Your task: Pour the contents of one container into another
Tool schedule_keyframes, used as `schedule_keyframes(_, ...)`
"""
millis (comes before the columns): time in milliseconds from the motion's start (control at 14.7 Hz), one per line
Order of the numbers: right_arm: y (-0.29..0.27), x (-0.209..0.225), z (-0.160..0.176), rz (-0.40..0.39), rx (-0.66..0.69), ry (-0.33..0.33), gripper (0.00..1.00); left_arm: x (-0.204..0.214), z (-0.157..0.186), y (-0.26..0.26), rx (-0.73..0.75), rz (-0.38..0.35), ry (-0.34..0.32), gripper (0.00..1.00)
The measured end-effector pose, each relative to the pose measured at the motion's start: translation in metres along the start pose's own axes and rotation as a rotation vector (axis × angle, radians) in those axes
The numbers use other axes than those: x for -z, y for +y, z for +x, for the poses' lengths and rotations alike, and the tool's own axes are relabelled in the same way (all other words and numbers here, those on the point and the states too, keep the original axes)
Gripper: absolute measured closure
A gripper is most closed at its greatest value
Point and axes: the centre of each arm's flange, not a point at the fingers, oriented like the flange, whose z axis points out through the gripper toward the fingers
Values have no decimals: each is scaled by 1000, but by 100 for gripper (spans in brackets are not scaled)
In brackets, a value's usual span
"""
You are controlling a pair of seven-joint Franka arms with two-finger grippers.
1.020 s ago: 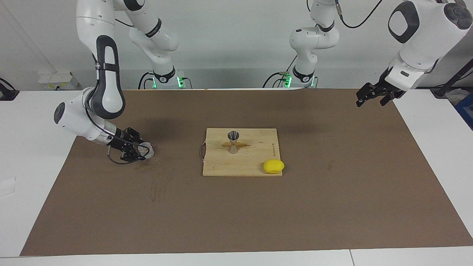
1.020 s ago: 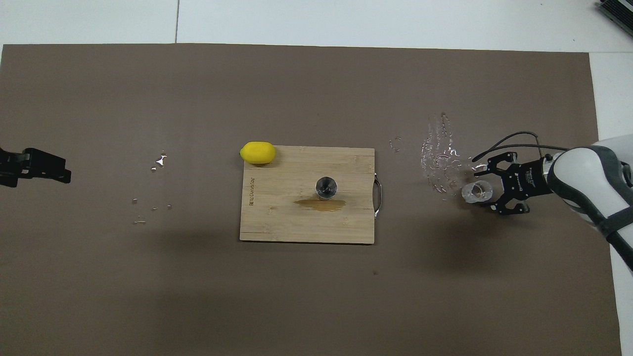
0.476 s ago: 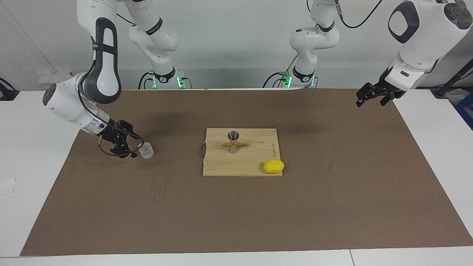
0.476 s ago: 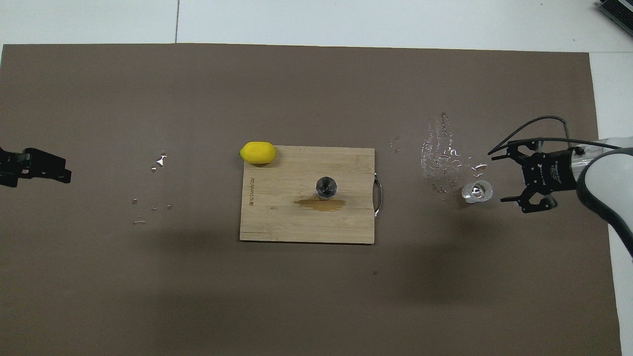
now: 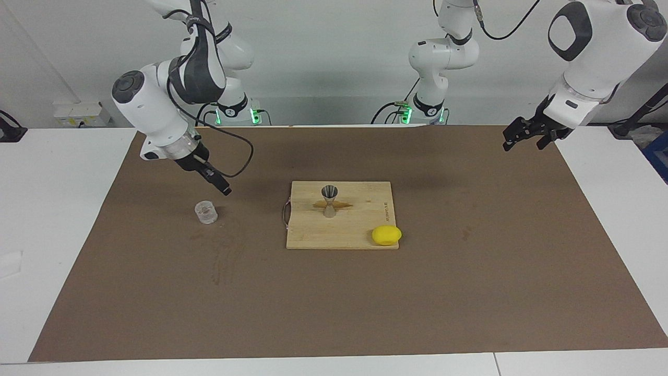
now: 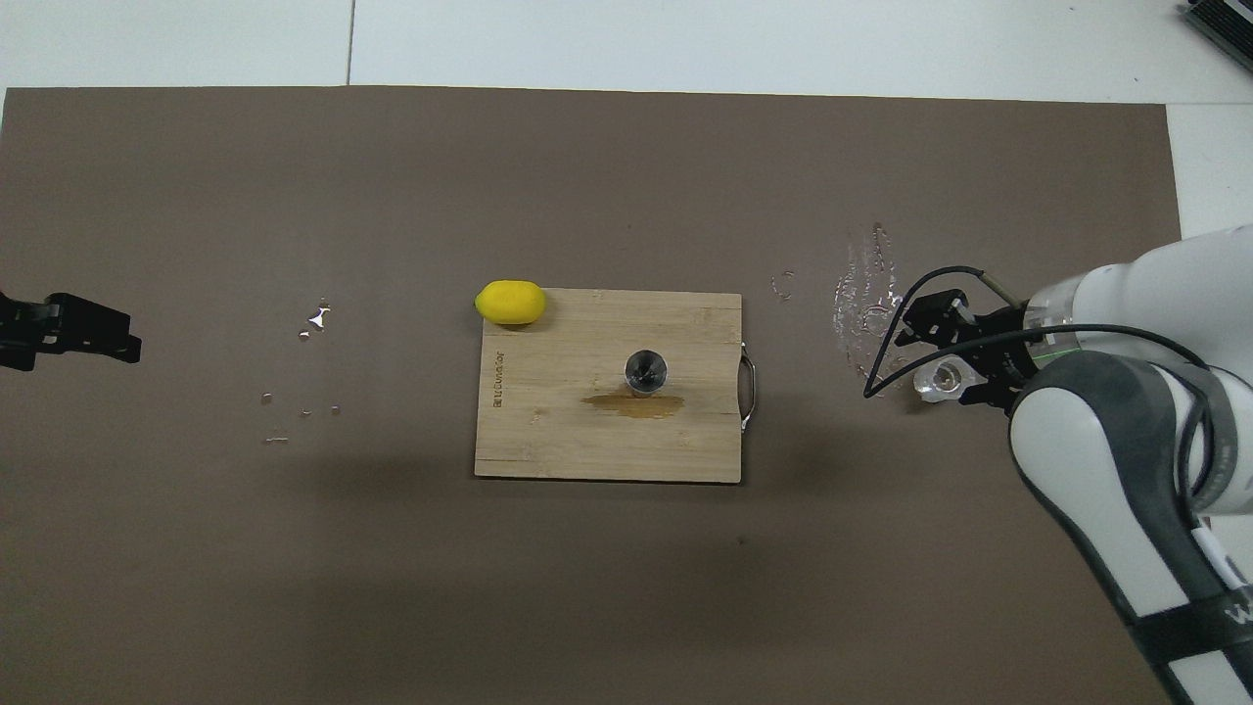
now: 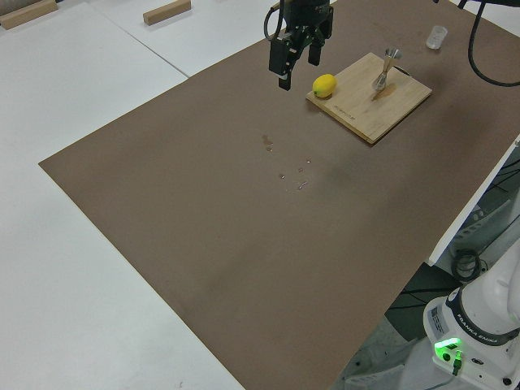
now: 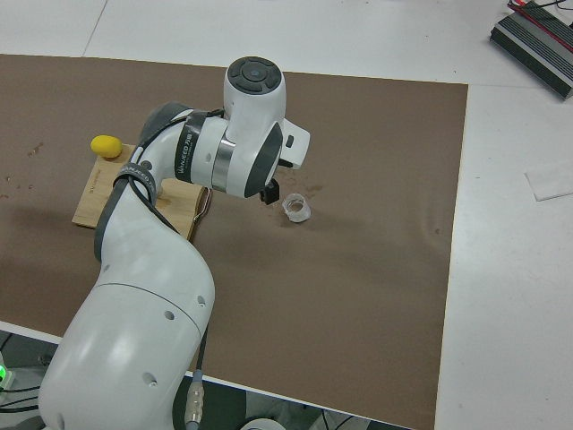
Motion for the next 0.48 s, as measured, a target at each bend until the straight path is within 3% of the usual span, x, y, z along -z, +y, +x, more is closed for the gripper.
schedule_keyframes(204, -15, 37, -6, -110, 225, 57, 0, 0, 0, 0, -1, 0, -1, 0)
schedule_keyframes(476, -23, 107, -6, -151, 362, 104, 0, 0, 0, 1, -1, 0, -1, 0)
